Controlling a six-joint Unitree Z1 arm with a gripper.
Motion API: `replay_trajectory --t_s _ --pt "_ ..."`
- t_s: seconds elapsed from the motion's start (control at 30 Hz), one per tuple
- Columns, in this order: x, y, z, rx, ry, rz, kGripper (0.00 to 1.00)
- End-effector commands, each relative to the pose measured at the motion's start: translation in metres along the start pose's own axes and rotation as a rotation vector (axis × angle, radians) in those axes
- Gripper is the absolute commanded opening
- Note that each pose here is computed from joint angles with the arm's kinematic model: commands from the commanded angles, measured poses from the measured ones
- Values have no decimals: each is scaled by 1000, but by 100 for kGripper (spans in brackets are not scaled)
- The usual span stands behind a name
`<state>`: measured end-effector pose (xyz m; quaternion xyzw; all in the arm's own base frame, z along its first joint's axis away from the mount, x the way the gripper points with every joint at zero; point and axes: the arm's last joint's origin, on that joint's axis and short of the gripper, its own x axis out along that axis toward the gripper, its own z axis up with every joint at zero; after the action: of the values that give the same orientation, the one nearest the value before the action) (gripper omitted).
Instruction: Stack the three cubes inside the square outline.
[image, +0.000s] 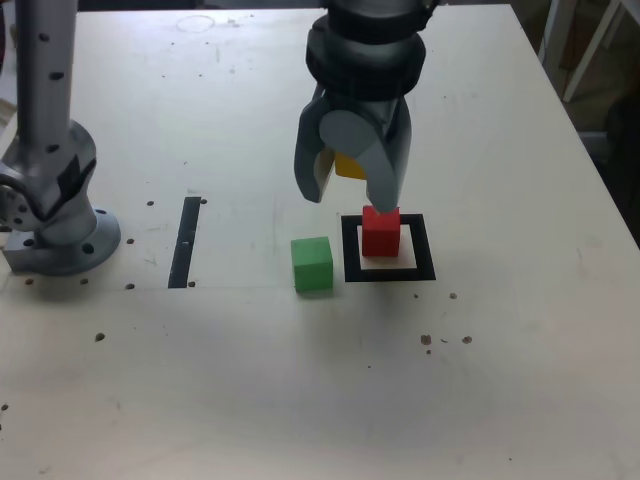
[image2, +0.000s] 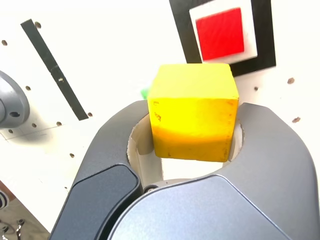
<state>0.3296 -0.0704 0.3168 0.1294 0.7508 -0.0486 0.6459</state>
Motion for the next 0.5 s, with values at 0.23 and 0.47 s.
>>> replay_trajectory --t_s 0.23,0.47 --pt "12 10 16 12 23 -24 29" --pt "22 13 25 28 27 -36 29"
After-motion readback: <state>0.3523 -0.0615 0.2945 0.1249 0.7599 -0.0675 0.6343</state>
